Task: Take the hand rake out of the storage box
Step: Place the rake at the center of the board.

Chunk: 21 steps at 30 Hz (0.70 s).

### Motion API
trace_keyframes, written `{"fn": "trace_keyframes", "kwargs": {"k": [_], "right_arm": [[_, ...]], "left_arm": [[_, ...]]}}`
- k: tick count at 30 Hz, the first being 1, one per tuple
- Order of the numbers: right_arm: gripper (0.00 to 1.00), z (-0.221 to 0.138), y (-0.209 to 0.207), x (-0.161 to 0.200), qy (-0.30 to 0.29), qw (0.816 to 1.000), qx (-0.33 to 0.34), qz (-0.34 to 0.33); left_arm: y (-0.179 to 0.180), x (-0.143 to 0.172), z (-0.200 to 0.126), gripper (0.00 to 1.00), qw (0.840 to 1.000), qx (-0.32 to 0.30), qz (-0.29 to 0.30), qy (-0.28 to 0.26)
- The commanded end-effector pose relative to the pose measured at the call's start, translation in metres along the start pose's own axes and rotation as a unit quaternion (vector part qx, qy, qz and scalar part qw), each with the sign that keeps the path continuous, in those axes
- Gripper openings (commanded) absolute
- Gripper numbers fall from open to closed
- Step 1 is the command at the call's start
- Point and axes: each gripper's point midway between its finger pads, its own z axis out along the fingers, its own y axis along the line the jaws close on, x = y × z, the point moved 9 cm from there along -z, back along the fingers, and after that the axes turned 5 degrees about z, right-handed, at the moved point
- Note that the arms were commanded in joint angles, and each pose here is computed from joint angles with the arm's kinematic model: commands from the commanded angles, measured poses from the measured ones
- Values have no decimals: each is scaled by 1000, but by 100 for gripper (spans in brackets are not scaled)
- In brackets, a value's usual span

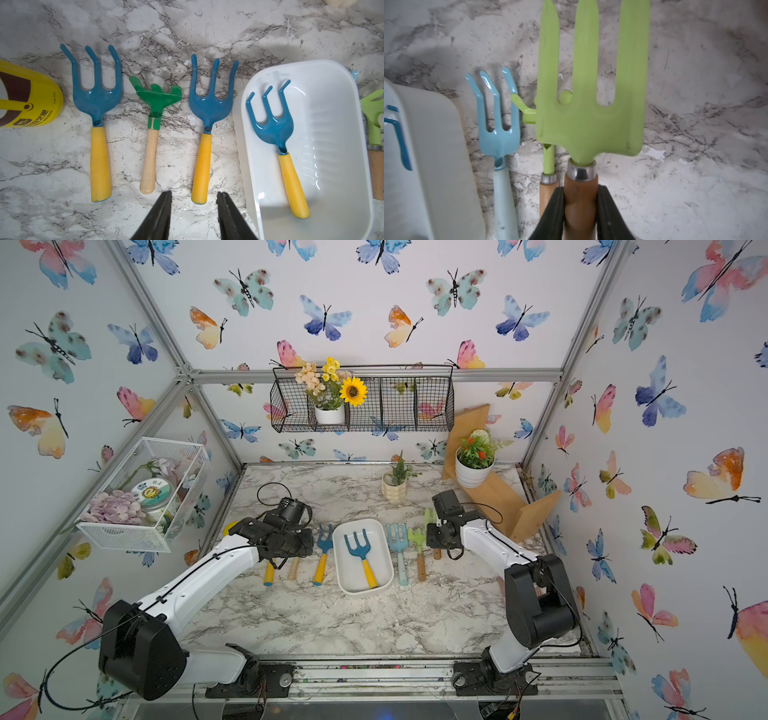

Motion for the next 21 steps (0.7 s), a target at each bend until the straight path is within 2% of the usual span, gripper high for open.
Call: {"fn": "trace_keyframes", "kwargs": {"k": [1, 21], "right_arm": [[26, -1, -6, 5, 7, 999, -27, -20], [26, 23, -37, 27, 74, 997, -10, -27]], "left_arm": [[-9, -4, -2, 41, 1000, 21, 11, 4], [-9, -8, -4, 41, 1000, 12, 13, 1]]}}
